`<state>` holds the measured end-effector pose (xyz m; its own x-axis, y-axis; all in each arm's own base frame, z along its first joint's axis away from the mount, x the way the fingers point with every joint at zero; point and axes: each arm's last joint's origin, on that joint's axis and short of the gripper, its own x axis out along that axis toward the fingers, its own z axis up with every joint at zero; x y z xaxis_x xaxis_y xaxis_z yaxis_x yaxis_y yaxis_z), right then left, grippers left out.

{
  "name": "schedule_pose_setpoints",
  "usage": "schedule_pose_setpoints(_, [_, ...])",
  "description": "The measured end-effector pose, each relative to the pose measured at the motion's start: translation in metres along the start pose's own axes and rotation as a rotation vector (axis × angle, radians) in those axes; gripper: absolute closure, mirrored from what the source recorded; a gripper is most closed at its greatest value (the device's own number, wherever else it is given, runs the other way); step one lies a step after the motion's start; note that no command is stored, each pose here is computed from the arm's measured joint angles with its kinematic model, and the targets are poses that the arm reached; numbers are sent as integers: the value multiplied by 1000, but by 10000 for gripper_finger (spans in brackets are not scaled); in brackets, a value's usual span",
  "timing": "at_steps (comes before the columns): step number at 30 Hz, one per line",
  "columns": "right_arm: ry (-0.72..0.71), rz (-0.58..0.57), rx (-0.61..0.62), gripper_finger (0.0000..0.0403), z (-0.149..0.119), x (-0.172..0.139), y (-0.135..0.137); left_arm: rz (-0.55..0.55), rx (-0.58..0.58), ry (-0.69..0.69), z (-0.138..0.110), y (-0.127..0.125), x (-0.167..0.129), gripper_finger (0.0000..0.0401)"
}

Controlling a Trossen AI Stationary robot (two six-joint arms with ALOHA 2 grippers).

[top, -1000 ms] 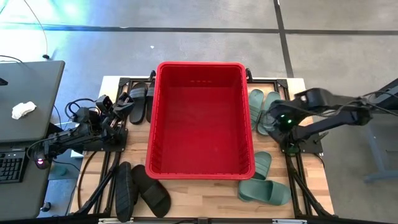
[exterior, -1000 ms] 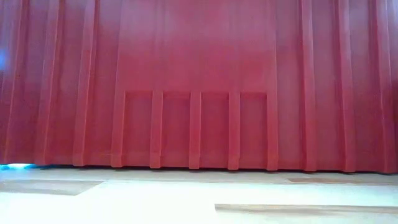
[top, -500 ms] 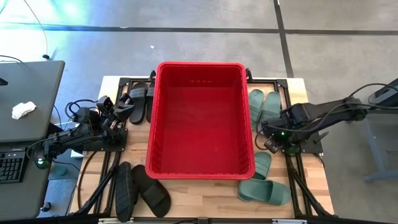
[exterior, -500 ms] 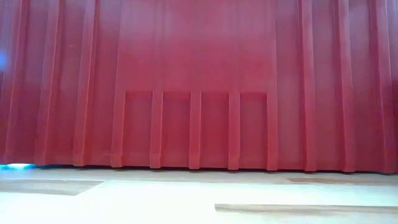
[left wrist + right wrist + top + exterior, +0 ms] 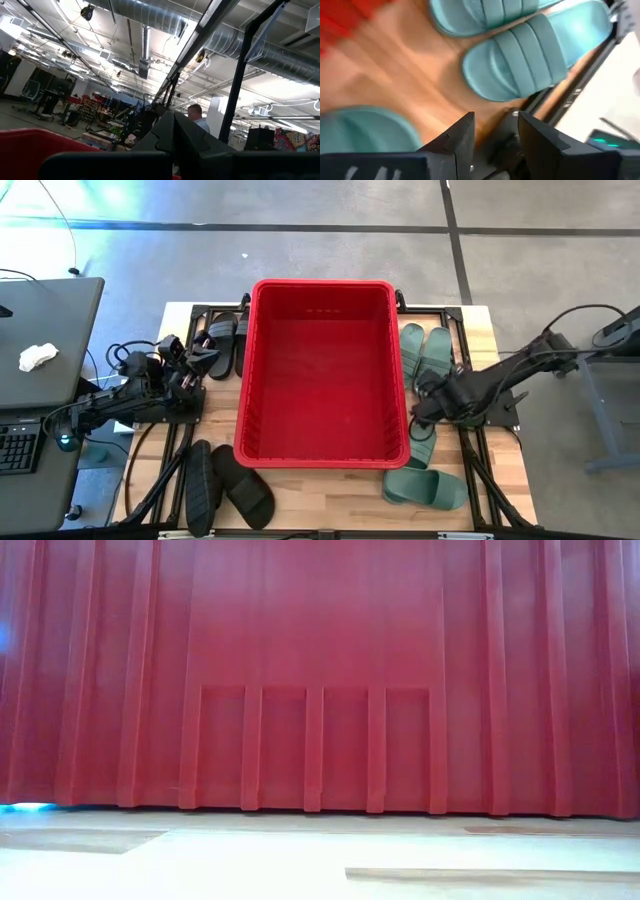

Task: Pick and place slides into bin
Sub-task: Put the green slide into the red container

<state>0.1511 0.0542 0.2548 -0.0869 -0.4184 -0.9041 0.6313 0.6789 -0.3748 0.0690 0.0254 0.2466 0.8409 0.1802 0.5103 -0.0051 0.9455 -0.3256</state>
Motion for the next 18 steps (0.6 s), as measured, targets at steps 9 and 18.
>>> schedule_pose_setpoints(9, [41,-143,-40,262,-12,49,21,2,6,1,0,0,0,400])
schedule_pose_setpoints(18, [12,-155,90,263,-6,55,31,23,2,22,-2,2,0,400])
